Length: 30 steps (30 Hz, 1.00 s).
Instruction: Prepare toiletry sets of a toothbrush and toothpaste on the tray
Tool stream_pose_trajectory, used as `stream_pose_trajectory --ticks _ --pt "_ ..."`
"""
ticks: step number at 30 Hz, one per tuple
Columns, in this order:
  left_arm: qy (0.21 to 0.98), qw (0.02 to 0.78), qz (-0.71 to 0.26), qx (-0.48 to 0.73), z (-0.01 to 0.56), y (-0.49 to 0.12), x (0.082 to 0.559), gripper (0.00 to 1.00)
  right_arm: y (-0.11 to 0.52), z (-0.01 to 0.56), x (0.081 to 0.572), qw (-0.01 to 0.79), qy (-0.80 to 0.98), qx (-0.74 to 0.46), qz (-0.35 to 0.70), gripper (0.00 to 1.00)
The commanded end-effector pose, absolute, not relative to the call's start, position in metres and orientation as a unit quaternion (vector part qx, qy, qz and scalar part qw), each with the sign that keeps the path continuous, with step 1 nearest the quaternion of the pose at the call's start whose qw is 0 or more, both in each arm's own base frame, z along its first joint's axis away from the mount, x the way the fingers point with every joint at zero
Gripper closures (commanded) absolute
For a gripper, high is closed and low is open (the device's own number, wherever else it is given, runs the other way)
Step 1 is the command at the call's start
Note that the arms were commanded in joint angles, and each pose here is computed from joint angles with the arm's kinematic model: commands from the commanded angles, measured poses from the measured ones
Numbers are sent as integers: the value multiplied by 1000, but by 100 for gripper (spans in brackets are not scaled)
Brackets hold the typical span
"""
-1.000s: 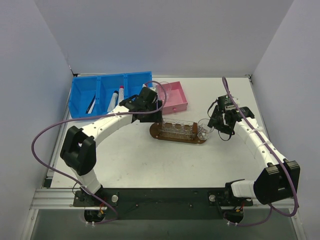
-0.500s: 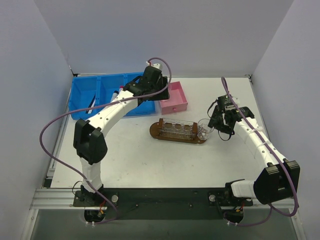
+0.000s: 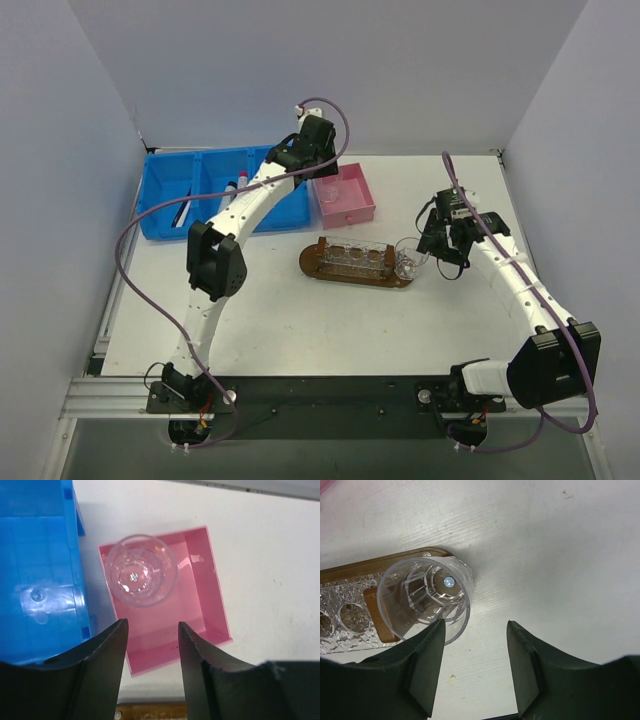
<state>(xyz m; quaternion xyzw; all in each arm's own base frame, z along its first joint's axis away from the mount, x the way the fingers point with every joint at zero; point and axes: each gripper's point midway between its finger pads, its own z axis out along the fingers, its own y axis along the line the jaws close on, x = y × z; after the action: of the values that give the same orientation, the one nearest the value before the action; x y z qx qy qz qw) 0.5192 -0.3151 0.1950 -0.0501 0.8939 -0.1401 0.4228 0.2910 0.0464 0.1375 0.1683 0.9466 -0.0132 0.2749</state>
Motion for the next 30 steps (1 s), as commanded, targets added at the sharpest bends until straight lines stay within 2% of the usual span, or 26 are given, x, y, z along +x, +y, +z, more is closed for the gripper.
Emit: stream_pose_trajectory --ticks 1,9,25,30 --pt "890 437 -107 -74 194 -295 543 48 40 150 299 288 943 167 -23 53" --pt "891 445 -71 -63 172 -284 560 48 39 147 302 281 945 165 -23 53" --pt "900 427 -79 -41 139 -285 571 50 40 141 305 270 949 165 -21 53" --pt "900 424 -96 -33 136 -291 574 60 39 141 305 268 949 167 -21 53"
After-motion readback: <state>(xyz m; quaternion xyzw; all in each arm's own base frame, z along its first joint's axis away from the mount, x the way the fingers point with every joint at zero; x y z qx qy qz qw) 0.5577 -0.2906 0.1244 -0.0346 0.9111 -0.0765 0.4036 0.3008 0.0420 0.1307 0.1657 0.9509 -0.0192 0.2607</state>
